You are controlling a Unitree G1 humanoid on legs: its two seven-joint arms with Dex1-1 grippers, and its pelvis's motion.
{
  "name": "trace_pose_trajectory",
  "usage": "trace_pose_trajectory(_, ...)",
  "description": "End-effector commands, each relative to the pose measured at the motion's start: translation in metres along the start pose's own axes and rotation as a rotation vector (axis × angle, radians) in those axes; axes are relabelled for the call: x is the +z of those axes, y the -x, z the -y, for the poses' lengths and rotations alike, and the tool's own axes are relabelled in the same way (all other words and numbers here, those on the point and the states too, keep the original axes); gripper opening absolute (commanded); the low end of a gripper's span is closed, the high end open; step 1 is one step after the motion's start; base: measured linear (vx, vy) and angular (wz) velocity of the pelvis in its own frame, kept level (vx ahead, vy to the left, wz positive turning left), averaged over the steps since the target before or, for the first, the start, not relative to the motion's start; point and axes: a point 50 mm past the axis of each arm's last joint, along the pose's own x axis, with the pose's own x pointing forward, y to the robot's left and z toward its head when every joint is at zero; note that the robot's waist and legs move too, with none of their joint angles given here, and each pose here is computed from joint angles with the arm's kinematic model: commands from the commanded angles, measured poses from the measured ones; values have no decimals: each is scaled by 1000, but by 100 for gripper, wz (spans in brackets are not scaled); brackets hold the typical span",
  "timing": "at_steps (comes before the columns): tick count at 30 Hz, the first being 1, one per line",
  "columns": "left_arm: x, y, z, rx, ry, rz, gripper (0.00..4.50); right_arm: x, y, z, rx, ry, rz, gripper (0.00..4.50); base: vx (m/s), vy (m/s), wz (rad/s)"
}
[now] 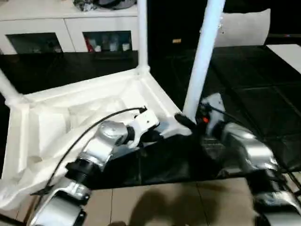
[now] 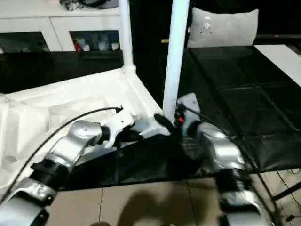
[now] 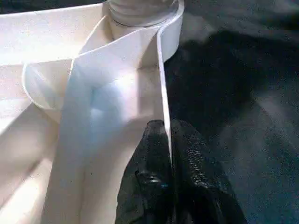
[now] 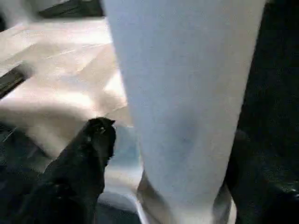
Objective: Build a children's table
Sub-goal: Rotate leg to tighten
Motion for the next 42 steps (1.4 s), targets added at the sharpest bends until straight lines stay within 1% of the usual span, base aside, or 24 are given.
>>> trace_pose_trajectory(1,14,7,-3,-68,-111,48,0,7,8,-7,134,46,5,402,0,0,0)
trace_pose_trajectory(4,14,14,-2,-152,-161,58,0,7,24,-5,226,105,-43,408,0,0,0)
trace_pose_trajectory(5,13,18,-1,-194,-180,49,0,7,30,-6,287,119,-63,408,0,0,0)
trace_pose_trajectory(10,8,25,4,-315,-235,9,0,12,42,-13,441,132,-96,408,0,0,0)
trace_pose_trajectory(11,8,25,4,-315,-235,9,0,12,42,-13,441,132,-96,391,0,0,0)
trace_pose_trajectory(13,4,27,8,-397,-270,-2,0,10,44,-15,513,143,-141,373,0,0,0)
trace_pose_trajectory(14,4,27,9,-408,-272,-2,0,9,44,-16,523,135,-150,370,0,0,0)
trace_pose_trajectory(15,4,28,11,-426,-274,0,0,7,45,-17,549,117,-161,353,0,0,0)
trace_pose_trajectory(16,4,28,12,-445,-271,2,0,6,45,-19,576,99,-168,353,0,0,0)
trace_pose_trajectory(18,4,29,13,-460,-269,2,0,4,44,-22,605,86,-179,331,0,0,0)
trace_pose_trajectory(21,4,30,13,-472,-270,2,0,2,44,-26,641,66,-193,295,0,0,0)
trace_pose_trajectory(22,3,30,13,-474,-270,1,0,2,44,-27,649,60,-196,295,0,0,0)
trace_pose_trajectory(26,3,31,13,-480,-268,4,0,0,42,-27,661,49,-200,256,0,0,0)
trace_pose_trajectory(27,2,31,12,-479,-260,7,0,-2,42,-27,666,42,-202,256,0,0,0)
trace_pose_trajectory(31,3,30,12,-459,-229,21,0,-4,41,-27,677,15,-190,226,0,0,0)
trace_pose_trajectory(32,3,28,11,-438,-201,31,0,-5,39,-28,672,-1,-170,226,0,0,0)
trace_pose_trajectory(34,5,27,10,-423,-188,44,0,-6,38,-28,647,-11,-159,219,0,0,0)
trace_pose_trajectory(35,7,25,9,-391,-164,60,0,-11,32,-23,572,-17,-145,217,0,0,0)
trace_pose_trajectory(37,10,17,7,-299,-95,75,0,-30,11,-6,333,-30,-129,215,0,0,0)
trace_pose_trajectory(38,10,17,7,-299,-95,75,0,-30,11,-6,333,-30,-129,213,0,0,0)
trace_pose_trajectory(39,15,10,8,-244,-45,95,0,-35,-2,4,162,-63,-128,213,0,0,0)
trace_pose_trajectory(40,15,10,8,-244,-45,95,0,-35,-2,4,162,-63,-128,210,0,0,0)
trace_pose_trajectory(41,18,5,8,-204,-7,108,0,-32,-10,5,96,-76,-133,208,0,0,0)
trace_pose_trajectory(42,22,0,8,-160,16,120,0,-28,-18,2,50,-90,-129,206,0,0,0)
